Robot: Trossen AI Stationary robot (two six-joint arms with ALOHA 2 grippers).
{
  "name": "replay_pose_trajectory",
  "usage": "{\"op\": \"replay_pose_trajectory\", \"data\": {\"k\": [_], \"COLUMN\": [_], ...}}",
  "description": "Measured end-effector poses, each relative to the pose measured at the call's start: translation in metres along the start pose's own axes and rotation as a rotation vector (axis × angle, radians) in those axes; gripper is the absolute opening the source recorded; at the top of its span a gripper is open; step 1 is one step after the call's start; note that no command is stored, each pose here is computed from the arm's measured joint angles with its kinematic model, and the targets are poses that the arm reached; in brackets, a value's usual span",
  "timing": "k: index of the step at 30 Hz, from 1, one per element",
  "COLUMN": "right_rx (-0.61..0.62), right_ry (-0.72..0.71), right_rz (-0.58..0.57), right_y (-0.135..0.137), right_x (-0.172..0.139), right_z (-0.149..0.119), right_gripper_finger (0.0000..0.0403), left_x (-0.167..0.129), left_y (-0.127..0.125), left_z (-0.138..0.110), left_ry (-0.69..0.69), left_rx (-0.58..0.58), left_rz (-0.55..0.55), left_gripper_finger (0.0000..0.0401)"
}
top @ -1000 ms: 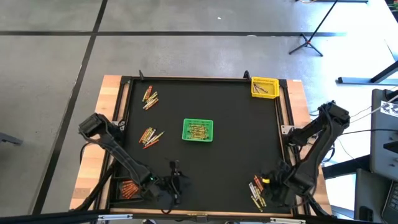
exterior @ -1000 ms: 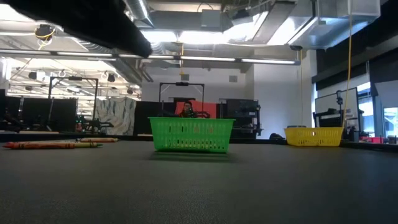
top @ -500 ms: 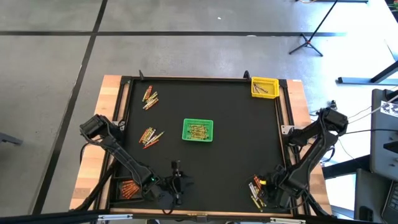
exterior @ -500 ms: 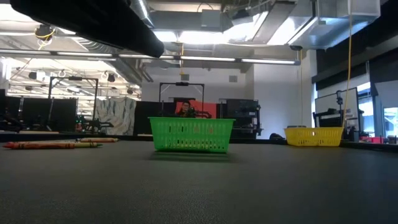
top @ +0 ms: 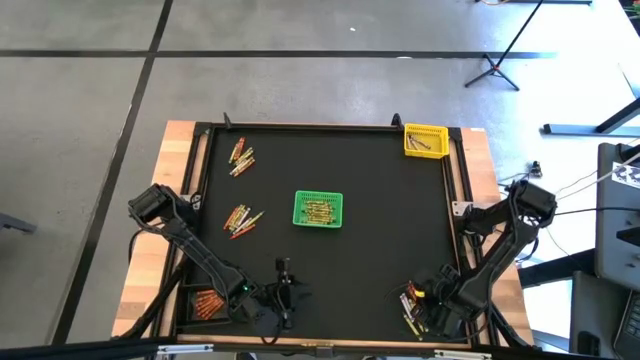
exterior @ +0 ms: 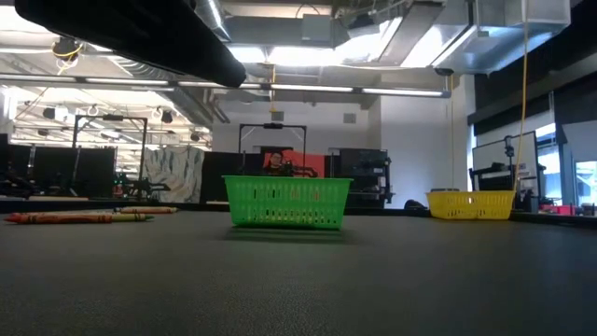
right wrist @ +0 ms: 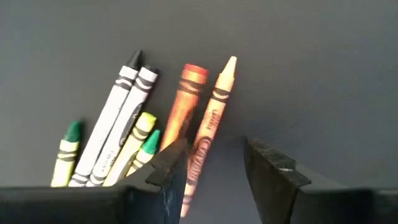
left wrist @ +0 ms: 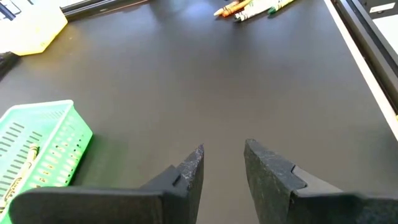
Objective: Sort crayons
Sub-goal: Put the orange crayon into the black bin
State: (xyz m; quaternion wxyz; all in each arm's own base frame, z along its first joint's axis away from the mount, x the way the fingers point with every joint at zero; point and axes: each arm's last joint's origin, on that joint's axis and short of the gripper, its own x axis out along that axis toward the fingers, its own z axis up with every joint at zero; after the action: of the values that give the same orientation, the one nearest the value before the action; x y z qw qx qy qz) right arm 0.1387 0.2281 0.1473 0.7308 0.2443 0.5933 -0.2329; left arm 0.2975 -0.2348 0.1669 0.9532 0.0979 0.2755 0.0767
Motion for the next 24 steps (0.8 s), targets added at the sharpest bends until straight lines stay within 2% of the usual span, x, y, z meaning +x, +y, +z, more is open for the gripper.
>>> {"op": "replay_pose_trajectory", "data": {"k": [11, 20, 24], "right_rx": [-0.016, -0.061, -0.155], "right_ry": [0.003, 0.005, 0.034], "right_rz": [-0.088, -0.085, -0.086], "right_y": [-0.0069, -0.0070, -0.0072], "right_x": [0.0029, 0.0033, 0.0025], "right_z": [0.0001, -0.0005, -0.0011], "right_gripper_finger": [0.0145, 0.0035, 0.0007], "left_x": [0.0000, -0.0002, -0.0002], "left_y": [0.0000, 0.0000, -0.0004], "left_z": [0.0000, 0.0000, -0.0001], "left_ry": [0.000, 0.000, 0.005], "left_rx": [0.000, -0.003, -0.004], "left_rz": [0.000, -0.001, -0.013], "left_gripper_finger": [0.0101, 0.0101, 0.0101]}}
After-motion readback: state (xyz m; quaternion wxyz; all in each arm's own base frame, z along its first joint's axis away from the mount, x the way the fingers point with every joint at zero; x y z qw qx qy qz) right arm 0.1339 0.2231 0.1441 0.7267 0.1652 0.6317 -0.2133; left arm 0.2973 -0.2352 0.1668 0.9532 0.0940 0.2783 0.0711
